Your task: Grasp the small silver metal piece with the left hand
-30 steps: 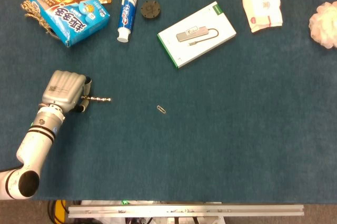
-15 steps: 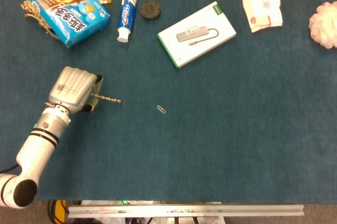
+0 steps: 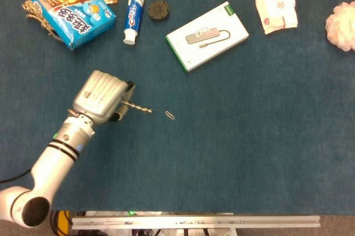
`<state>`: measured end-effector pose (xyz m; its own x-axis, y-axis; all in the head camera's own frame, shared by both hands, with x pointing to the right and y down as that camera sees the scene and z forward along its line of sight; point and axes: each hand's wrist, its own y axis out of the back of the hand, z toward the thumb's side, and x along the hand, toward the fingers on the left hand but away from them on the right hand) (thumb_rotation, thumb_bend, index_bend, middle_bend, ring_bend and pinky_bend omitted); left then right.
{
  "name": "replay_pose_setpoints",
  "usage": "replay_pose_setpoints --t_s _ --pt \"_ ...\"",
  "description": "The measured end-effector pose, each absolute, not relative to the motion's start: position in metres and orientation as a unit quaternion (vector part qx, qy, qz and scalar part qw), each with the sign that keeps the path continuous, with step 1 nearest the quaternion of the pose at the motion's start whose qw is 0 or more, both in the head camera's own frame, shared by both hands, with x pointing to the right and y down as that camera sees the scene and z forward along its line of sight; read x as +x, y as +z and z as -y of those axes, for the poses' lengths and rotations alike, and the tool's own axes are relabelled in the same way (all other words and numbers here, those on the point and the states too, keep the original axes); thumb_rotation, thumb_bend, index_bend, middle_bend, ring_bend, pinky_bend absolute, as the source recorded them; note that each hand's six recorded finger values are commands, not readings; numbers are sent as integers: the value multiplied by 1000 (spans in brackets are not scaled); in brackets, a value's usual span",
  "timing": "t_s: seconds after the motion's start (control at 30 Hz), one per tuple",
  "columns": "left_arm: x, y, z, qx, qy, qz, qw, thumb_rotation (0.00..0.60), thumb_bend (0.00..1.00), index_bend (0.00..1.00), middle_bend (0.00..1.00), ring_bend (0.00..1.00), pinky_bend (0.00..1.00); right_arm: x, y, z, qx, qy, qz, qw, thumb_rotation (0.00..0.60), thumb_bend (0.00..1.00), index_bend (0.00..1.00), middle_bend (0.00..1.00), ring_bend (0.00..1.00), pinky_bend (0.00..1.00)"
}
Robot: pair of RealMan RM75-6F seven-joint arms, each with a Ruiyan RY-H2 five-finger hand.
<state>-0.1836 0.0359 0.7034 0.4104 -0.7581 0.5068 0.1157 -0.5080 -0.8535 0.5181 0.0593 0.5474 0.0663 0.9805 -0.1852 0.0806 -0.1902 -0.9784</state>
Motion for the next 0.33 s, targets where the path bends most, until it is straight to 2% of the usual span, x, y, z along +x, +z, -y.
replay_pose_setpoints --t_s 0.33 --pt "-149 719 -36 -732 -485 -211 429 600 345 569 884 873 1000 520 546 -62 -576 511 459 443 600 237 351 402 324 476"
